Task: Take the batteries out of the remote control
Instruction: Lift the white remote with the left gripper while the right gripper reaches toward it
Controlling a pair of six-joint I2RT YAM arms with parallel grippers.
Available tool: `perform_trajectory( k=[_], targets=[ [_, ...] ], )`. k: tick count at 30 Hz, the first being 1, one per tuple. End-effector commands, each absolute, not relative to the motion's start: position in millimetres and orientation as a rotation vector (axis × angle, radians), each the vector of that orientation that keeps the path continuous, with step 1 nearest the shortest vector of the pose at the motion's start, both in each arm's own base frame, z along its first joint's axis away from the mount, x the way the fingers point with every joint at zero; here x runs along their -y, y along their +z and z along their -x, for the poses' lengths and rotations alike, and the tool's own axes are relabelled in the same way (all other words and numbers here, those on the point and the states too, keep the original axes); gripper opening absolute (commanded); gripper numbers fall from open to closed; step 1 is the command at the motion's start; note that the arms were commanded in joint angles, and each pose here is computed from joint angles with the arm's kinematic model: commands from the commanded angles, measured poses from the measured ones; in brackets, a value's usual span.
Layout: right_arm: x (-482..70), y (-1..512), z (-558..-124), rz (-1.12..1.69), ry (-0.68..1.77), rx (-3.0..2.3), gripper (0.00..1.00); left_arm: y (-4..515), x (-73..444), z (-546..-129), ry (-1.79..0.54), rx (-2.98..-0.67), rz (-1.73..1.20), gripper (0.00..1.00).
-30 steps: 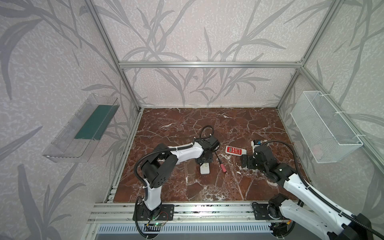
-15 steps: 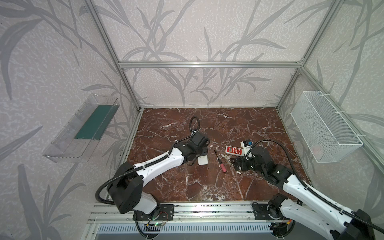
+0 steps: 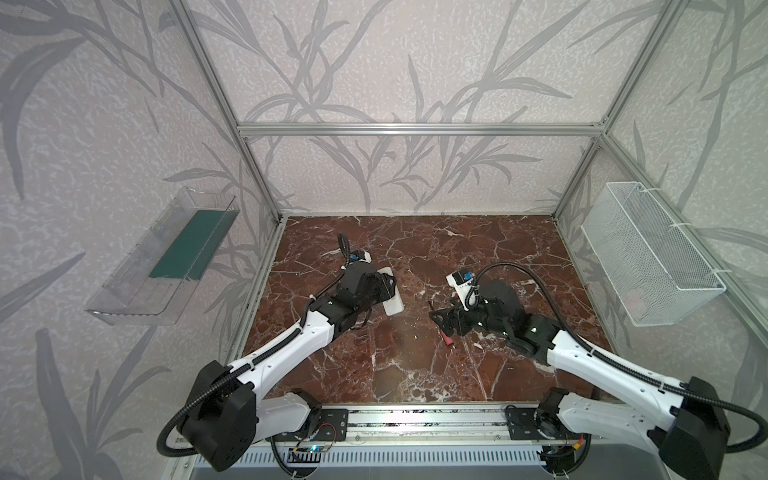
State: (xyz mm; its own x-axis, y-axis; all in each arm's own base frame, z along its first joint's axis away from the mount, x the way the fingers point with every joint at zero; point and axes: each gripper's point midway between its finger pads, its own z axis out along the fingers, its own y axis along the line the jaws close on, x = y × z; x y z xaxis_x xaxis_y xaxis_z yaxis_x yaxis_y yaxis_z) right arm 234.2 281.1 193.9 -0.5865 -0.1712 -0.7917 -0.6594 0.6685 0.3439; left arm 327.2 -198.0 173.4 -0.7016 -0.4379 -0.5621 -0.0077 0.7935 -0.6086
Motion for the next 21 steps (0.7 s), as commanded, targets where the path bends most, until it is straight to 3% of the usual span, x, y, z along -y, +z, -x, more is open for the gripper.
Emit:
perform_trajectory(
  k=[1, 7, 21],
  targets=[
    [-315.6, 214.4, -233.9, 0.705, 0.930, -2.026, 0.82, 192.2, 212.7, -331.5, -0.909, -2.170, 0.315, 0.25],
    [-347.3, 204.4, -248.3, 0.673, 0.977, -2.030, 0.69, 196.3, 223.0, -331.1, -1.027, -2.119, 0.310, 0.25],
    [-365.4, 204.0, -265.4, 0.661, 0.978, -2.023, 0.40, 205.7, 227.3, -333.3, -1.086, -2.066, 0.306, 0.25]
  ],
)
